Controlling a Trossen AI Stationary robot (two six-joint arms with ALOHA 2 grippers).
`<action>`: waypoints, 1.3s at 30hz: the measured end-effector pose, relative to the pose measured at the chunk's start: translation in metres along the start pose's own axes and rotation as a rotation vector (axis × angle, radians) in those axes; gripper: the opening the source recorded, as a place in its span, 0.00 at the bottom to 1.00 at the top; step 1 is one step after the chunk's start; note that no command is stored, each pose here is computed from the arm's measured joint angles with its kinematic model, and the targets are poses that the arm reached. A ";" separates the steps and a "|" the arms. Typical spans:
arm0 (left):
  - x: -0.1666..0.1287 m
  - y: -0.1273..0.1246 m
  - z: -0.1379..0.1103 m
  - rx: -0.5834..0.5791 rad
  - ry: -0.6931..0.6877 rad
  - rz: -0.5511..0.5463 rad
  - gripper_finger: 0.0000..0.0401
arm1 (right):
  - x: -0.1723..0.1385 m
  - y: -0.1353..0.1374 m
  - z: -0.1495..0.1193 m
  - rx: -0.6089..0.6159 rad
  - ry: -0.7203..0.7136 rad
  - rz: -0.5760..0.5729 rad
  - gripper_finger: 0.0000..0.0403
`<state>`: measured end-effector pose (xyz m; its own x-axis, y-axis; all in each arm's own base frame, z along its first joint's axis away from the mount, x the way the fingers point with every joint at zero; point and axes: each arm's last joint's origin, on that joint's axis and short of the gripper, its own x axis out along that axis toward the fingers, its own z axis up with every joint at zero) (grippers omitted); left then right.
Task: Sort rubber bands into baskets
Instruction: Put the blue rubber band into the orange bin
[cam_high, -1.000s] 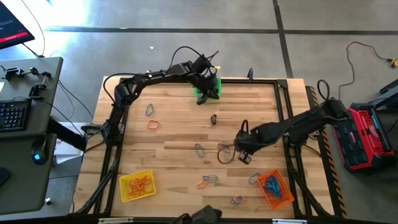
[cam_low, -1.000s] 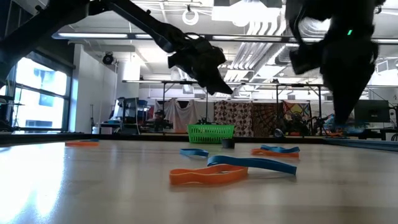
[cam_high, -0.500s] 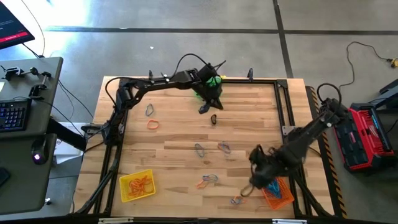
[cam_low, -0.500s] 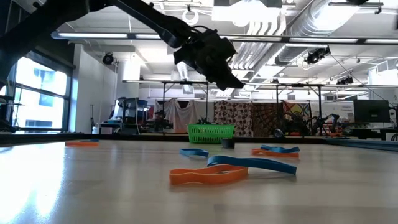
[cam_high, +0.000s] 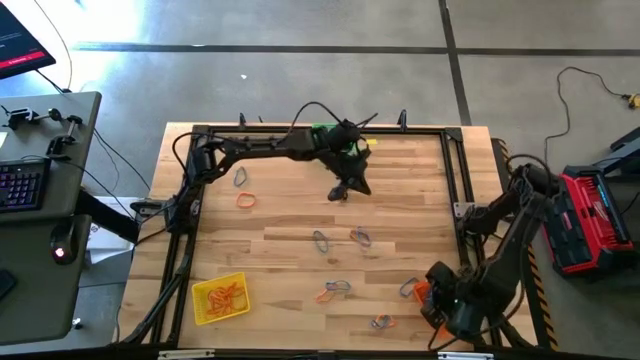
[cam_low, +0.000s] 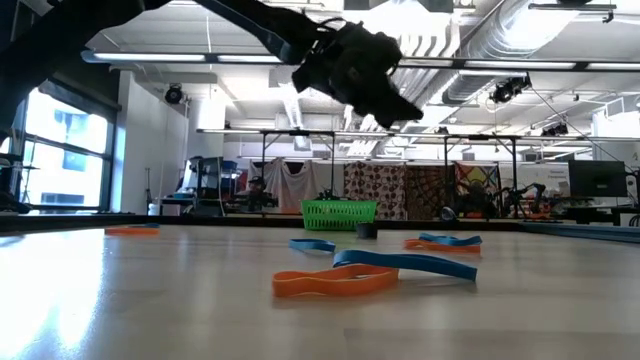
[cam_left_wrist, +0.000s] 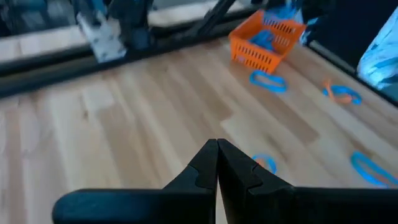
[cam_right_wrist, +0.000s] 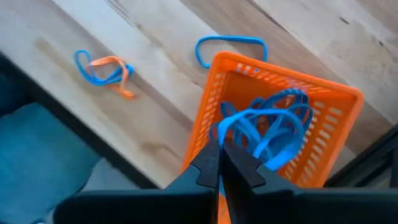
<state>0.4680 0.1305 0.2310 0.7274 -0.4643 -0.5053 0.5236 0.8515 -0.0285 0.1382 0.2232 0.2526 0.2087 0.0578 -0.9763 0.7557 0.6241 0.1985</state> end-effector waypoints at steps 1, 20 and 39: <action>0.004 -0.003 0.002 0.009 -0.018 0.000 0.00 | 0.004 0.001 -0.001 -0.007 -0.007 -0.013 0.00; 0.014 -0.092 -0.034 0.010 -0.216 0.143 0.00 | 0.039 0.011 -0.015 -0.086 0.021 -0.128 0.00; -0.053 -0.195 -0.090 -0.052 -0.280 0.208 0.00 | 0.041 0.017 -0.006 -0.094 0.177 -0.144 0.13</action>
<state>0.2875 0.0116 0.1856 0.9132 -0.3227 -0.2488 0.3337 0.9427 0.0022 0.1560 0.2411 0.2151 -0.0155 0.0931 -0.9955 0.7068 0.7053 0.0550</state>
